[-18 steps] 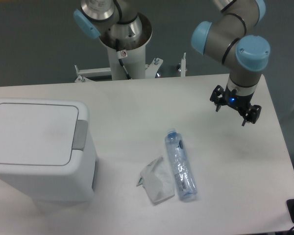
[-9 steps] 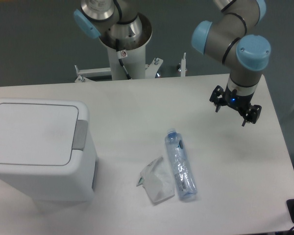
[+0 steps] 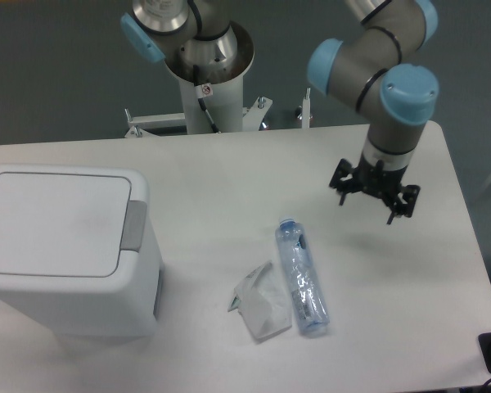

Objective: Open the trash can
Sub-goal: 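Move the open gripper over the bottle toward the trash can lid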

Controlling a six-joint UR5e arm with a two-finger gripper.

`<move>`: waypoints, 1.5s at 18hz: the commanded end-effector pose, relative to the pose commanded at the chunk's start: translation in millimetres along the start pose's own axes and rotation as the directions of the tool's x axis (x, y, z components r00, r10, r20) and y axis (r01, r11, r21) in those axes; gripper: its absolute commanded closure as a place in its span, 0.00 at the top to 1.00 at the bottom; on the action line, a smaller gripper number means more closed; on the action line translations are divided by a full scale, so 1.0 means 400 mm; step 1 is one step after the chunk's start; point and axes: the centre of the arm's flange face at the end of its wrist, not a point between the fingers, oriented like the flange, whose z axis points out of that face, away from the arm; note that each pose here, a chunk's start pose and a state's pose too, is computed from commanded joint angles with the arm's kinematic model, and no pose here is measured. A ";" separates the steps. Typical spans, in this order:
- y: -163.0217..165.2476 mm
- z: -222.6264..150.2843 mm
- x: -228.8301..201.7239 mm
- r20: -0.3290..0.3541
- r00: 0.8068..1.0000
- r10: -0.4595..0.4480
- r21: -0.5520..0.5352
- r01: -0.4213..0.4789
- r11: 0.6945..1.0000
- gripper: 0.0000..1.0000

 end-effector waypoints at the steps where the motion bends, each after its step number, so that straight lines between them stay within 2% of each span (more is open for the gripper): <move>1: -0.011 -0.001 0.009 -0.004 1.000 -0.011 0.008 0.011 1.000 1.00; 3: -0.030 -0.007 0.019 -0.021 0.998 -0.051 0.042 0.052 0.998 1.00; 5: -0.053 -0.026 0.020 -0.013 0.990 -0.138 0.079 0.138 0.987 1.00; 9: -0.158 -0.094 0.071 -0.019 0.984 -0.177 0.158 0.178 0.971 1.00; 12: -0.196 -0.110 0.109 -0.037 0.975 -0.217 0.167 0.220 0.961 1.00; 13: -0.207 -0.141 0.121 -0.036 0.970 -0.240 0.186 0.243 0.952 1.00; 15: -0.246 -0.201 0.167 -0.057 0.939 -0.339 0.221 0.343 0.913 1.00; 17: -0.258 -0.244 0.187 -0.067 0.934 -0.350 0.251 0.356 0.900 1.00; 20: -0.301 -0.279 0.236 -0.105 0.940 -0.324 0.289 0.340 0.895 1.00; 22: -0.310 -0.309 0.251 -0.129 0.929 -0.346 0.309 0.370 0.876 1.00; 25: -0.331 -0.337 0.300 -0.212 0.917 -0.337 0.341 0.393 0.854 1.00; 26: -0.331 -0.329 0.313 -0.270 0.908 -0.321 0.347 0.403 0.847 1.00; 27: -0.330 -0.338 0.320 -0.293 0.904 -0.310 0.358 0.405 0.842 1.00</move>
